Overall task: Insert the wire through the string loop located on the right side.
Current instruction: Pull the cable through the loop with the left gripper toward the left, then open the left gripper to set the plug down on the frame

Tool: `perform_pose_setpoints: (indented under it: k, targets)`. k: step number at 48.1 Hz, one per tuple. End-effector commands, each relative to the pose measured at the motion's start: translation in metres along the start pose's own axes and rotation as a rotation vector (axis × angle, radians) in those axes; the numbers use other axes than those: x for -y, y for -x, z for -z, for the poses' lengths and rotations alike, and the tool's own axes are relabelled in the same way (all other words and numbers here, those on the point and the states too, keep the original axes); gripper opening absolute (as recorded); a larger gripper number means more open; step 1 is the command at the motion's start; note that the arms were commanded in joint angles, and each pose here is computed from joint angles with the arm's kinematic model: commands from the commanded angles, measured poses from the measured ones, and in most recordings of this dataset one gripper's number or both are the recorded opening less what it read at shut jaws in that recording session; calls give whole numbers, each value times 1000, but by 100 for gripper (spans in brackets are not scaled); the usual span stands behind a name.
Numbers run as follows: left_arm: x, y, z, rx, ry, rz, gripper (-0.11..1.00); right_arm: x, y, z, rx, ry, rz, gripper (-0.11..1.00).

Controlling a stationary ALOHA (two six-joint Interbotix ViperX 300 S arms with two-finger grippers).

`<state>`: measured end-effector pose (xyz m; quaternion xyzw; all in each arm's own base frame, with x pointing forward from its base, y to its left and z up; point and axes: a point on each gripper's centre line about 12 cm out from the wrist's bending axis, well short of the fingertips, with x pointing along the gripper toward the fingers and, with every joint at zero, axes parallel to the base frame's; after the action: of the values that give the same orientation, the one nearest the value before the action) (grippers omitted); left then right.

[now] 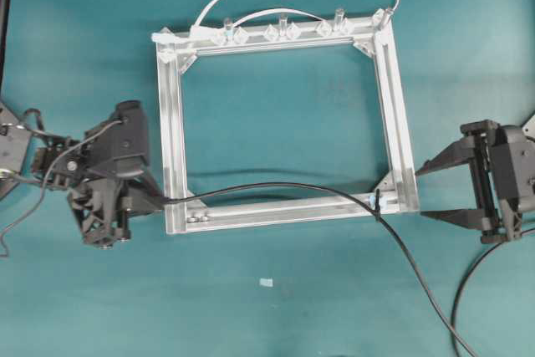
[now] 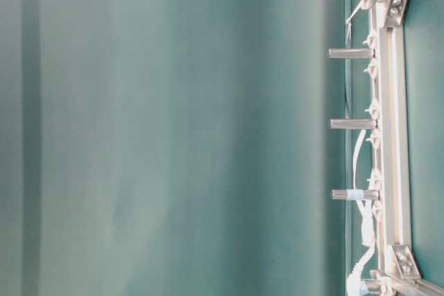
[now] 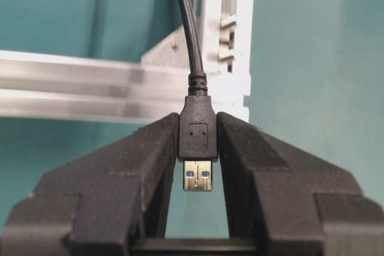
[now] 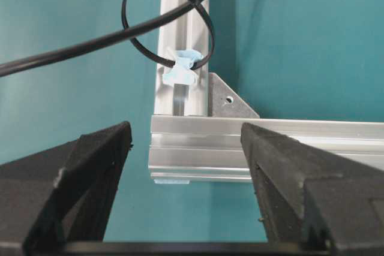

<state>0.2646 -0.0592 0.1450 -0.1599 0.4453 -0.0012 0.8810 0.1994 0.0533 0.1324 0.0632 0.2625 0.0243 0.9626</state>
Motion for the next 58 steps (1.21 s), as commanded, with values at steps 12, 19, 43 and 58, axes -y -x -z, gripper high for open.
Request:
perform_pose_setpoints:
  k: [12,19,43,58]
  targets:
    - [0,-9,15,-54,25,-12,22,-2,-3,-9,38,2,6,83]
    - [-1,-19,15,-83,24,-27,22,-2,-3,-8,37,3,7,83]
    - [-3,-18,17,-121,22,-47,69,-1,-2,-7,34,4,8,83]
    - [-4,-7,8,-79,-17,-41,64,-1,-2,-9,43,4,11,83]
